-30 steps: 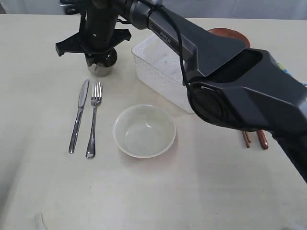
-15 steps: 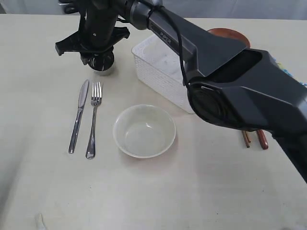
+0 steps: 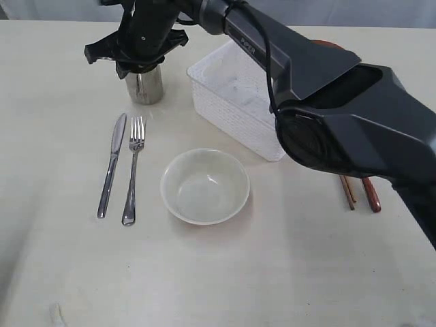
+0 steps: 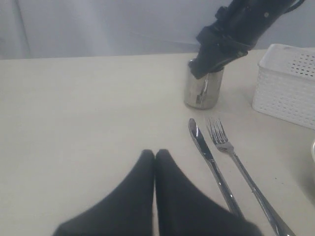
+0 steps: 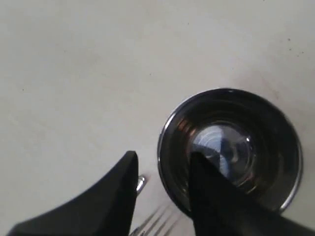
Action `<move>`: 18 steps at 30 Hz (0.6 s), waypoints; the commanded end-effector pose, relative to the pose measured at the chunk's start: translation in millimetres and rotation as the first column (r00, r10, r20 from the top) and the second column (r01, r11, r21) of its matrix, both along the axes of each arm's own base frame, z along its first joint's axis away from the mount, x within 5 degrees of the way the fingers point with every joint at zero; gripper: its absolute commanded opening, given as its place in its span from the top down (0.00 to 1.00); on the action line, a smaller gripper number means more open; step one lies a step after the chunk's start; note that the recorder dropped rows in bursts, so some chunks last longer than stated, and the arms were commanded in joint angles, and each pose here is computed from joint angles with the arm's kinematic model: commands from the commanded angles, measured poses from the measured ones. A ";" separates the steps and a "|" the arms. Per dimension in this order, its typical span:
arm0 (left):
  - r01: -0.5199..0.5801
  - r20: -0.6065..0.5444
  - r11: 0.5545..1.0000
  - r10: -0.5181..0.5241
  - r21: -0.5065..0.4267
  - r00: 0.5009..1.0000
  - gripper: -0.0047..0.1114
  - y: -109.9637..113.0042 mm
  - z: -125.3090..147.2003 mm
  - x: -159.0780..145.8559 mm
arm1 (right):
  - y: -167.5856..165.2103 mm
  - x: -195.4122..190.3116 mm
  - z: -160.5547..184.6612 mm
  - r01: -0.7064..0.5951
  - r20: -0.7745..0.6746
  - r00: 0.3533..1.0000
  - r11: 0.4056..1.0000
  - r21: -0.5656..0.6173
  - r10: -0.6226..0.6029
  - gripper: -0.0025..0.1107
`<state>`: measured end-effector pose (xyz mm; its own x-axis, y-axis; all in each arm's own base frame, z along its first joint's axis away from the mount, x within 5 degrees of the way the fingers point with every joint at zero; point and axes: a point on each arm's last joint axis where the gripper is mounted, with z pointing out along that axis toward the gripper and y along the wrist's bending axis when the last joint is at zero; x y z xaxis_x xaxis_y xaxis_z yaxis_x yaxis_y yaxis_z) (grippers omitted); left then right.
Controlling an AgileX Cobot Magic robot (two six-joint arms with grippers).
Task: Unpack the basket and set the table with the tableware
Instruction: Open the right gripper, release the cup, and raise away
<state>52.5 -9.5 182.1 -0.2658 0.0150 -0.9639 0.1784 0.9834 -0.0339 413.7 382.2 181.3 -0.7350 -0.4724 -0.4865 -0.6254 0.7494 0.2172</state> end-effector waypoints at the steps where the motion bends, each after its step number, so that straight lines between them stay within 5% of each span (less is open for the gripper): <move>1: 0.004 0.011 1.000 -0.004 0.002 1.000 0.96 -0.1 0.0 0.2 | -0.9 1.8 9.6 -0.006 0.021 1.000 0.999 0.032 0.006 0.67; 18: 0.004 0.011 1.000 -0.004 0.002 1.000 0.96 -0.1 0.0 0.2 | 4.2 -4.2 4.6 -0.067 -0.033 0.997 0.995 0.070 0.069 0.67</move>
<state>52.5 -9.5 182.1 -0.2658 0.0150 -0.9639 0.1784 0.9834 -0.0339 408.9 388.0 183.4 -0.7265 -0.4790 -0.4926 -0.6543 0.7013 0.2831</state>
